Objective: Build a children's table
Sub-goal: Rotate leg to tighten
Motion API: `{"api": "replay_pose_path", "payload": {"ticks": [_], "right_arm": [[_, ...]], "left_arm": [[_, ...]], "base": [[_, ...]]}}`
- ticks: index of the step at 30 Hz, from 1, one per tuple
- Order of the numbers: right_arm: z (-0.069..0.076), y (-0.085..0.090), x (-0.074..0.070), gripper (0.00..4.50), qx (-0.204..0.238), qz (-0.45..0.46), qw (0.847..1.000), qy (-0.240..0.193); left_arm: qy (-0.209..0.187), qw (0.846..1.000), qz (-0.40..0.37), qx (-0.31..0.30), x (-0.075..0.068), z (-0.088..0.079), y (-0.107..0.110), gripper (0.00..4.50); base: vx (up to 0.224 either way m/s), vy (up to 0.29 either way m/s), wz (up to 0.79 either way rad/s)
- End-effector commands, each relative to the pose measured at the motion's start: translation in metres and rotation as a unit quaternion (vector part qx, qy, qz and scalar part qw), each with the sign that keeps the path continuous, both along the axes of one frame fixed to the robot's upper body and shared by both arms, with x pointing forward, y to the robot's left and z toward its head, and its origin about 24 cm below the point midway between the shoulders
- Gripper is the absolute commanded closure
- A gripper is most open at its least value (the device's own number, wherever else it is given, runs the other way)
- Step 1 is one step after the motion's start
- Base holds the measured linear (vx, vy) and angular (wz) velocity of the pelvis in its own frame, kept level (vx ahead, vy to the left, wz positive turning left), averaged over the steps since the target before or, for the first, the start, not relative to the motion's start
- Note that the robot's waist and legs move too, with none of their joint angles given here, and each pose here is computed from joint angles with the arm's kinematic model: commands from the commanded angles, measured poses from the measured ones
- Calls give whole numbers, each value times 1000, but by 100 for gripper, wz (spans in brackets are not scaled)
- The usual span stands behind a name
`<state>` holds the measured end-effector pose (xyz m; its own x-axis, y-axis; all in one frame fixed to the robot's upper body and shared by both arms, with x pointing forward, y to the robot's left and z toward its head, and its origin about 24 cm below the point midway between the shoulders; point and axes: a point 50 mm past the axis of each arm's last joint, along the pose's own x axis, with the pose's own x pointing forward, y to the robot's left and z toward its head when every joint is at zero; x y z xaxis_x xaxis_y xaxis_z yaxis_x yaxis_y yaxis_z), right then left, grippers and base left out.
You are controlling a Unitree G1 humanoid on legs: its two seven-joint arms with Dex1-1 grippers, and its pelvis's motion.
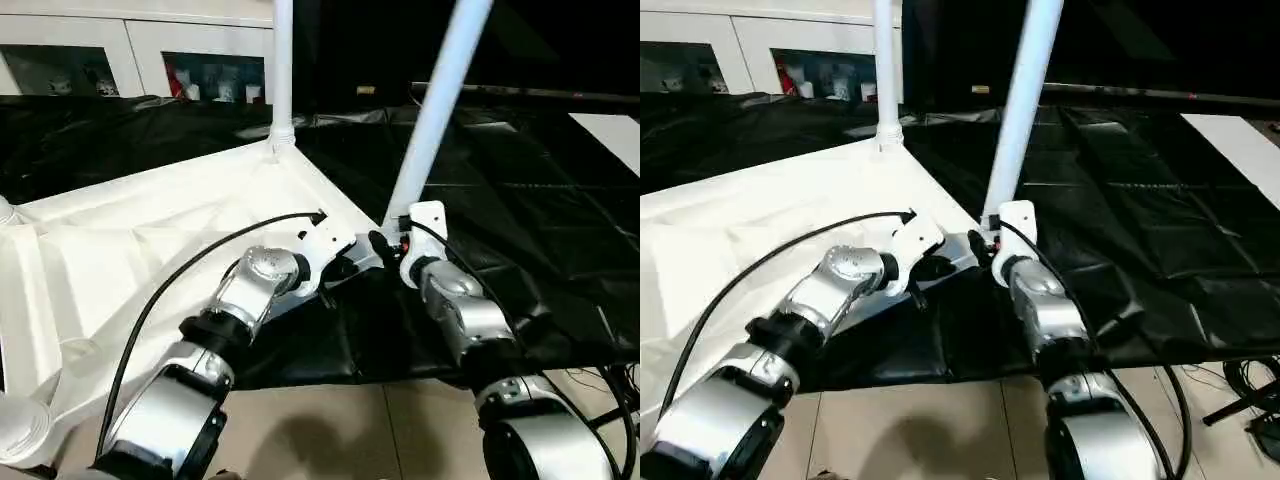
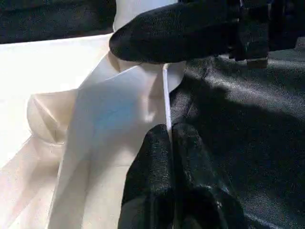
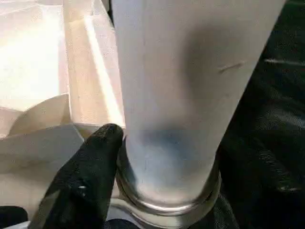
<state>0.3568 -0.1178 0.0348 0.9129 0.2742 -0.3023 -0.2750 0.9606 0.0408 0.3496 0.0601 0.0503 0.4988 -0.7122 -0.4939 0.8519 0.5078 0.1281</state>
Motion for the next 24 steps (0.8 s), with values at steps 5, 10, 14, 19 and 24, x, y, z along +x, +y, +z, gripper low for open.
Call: {"api": "replay_pose_path", "payload": {"ticks": [5, 10, 14, 19, 24], "right_arm": [[3, 2, -1, 59, -10, 74, 997, -21], [9, -15, -9, 59, -20, 164, 986, -37], [12, -29, -17, 59, -31, 233, 971, -35], [10, -37, -30, 59, -41, 316, 948, -14], [9, -38, -36, 59, -40, 356, 934, 1]], "left_arm": [[2, 1000, -27, 1, -2, -2, 11, 450], [10, 998, -58, 1, -6, -4, 31, 450], [30, 991, -129, -12, -16, -2, 46, 450], [74, 978, -193, -18, -29, 3, 60, 450], [80, 975, -207, -20, -31, 5, 63, 450]], "base": [[0, 0, 0], [0, 0, 0], [0, 0, 0], [0, 0, 0], [0, 0, 0]]}}
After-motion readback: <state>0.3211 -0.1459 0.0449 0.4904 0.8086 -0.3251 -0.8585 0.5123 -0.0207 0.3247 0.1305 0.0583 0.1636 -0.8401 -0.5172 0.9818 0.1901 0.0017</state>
